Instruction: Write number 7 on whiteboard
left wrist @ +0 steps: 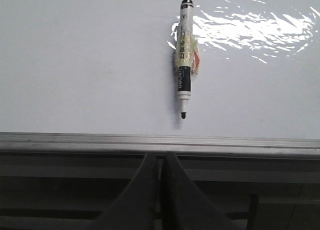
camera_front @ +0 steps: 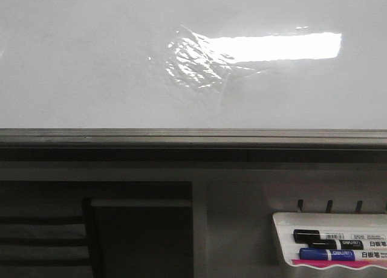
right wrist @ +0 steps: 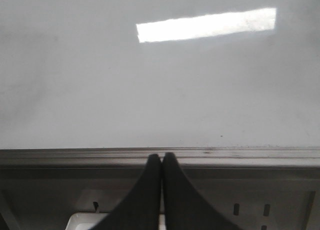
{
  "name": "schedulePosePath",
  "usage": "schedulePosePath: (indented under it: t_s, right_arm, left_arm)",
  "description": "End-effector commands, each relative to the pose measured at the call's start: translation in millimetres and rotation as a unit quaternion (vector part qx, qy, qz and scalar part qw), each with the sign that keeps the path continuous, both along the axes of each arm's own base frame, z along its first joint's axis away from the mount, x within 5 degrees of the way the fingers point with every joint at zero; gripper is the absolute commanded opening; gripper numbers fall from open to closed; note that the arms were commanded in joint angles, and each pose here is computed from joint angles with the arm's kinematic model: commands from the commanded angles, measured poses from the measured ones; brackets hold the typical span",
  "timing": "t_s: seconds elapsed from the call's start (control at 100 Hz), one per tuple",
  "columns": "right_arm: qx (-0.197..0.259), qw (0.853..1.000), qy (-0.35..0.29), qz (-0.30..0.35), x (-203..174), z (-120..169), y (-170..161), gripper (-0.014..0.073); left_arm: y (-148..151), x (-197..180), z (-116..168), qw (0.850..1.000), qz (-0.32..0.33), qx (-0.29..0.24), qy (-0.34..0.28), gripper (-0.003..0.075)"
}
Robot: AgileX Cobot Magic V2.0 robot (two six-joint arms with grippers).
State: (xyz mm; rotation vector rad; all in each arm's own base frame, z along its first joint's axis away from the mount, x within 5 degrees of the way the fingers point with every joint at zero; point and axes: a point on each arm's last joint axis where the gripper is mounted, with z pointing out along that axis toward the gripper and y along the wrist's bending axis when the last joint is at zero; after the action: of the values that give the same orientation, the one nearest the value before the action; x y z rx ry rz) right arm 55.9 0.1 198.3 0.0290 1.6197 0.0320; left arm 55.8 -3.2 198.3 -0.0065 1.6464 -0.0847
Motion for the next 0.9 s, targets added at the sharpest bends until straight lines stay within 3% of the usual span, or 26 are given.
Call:
schedulePosePath:
  t_s: [0.0, 0.89]
  right_arm:
    - [-0.001, 0.999, -0.036, -0.002, 0.0, -1.9, -0.2, -0.0071]
    - [-0.001, 0.999, -0.036, -0.002, 0.0, -1.9, -0.2, -0.0071]
  left_arm:
    - [0.3, -0.5, -3.6, 0.999, 0.002, -0.009, -0.033, -0.0020]
    - [0.4, -0.5, -2.6, 0.999, 0.003, -0.010, -0.039, -0.0020]
